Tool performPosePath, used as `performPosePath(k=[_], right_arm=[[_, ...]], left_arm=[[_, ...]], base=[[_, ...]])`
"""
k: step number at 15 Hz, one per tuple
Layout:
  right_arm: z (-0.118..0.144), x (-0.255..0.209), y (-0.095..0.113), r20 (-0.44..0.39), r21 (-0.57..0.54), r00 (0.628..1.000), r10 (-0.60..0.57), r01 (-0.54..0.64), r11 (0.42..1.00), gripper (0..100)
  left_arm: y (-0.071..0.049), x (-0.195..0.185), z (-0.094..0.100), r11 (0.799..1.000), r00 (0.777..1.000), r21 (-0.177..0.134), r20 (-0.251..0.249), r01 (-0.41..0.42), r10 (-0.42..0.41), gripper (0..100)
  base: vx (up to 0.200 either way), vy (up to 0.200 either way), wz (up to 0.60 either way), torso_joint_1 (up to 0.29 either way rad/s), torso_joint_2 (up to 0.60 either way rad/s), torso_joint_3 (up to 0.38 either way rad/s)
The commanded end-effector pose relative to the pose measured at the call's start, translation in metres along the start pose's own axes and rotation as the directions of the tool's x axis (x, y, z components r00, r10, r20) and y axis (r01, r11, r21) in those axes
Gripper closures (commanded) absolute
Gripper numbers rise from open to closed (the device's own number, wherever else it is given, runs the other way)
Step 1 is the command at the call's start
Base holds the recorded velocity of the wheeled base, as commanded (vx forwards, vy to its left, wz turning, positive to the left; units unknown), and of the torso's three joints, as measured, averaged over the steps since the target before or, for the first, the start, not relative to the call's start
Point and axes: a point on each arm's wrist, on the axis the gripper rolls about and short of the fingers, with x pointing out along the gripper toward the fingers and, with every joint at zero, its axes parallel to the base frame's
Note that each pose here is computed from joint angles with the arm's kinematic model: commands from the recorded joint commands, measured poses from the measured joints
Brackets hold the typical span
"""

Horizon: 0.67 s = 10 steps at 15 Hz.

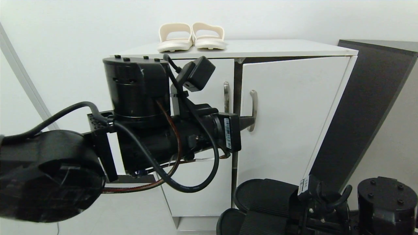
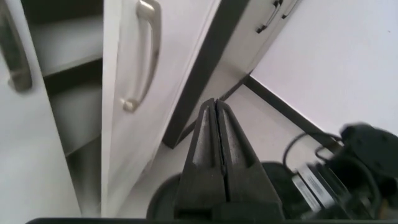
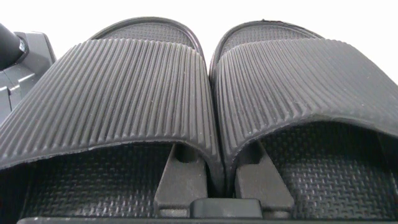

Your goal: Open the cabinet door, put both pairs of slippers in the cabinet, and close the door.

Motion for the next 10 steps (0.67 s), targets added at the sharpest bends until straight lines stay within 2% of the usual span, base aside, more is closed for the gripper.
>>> performPosePath(k=[1,3,7,10], right_arm=[[0.001,0.000,0.001,0.003,-0.003,1.000,0.006,-0.006,1.000,100],[0.001,0.000,0.003,0.003,-0.005,1.000,0.013,-0.013,1.000,100],[0.005,-0.003,0.010,0.026,-0.019,0.999,0.042,-0.041,0.999,100],[0.004,-0.002,0.012,0.021,-0.019,0.999,0.049,-0.049,0.999,100]], left_arm=[[-0.003,-0.016,0.005,1.000,1.000,0.002,0.023,0.002,-0.002,100],[0.012,-0.014,0.010,0.999,0.999,-0.006,0.037,-0.035,0.035,100],[0.045,0.008,0.018,1.000,0.998,-0.016,0.059,-0.020,0.021,100],[0.061,0.023,0.017,0.999,0.997,-0.026,0.056,-0.046,0.047,100]], base=[[0.000,0.000,0.00,0.000,0.00,0.000],[0.000,0.000,0.00,0.000,0.00,0.000],[0.000,0.000,0.00,0.000,0.00,0.000],[0.000,0.000,0.00,0.000,0.00,0.000]])
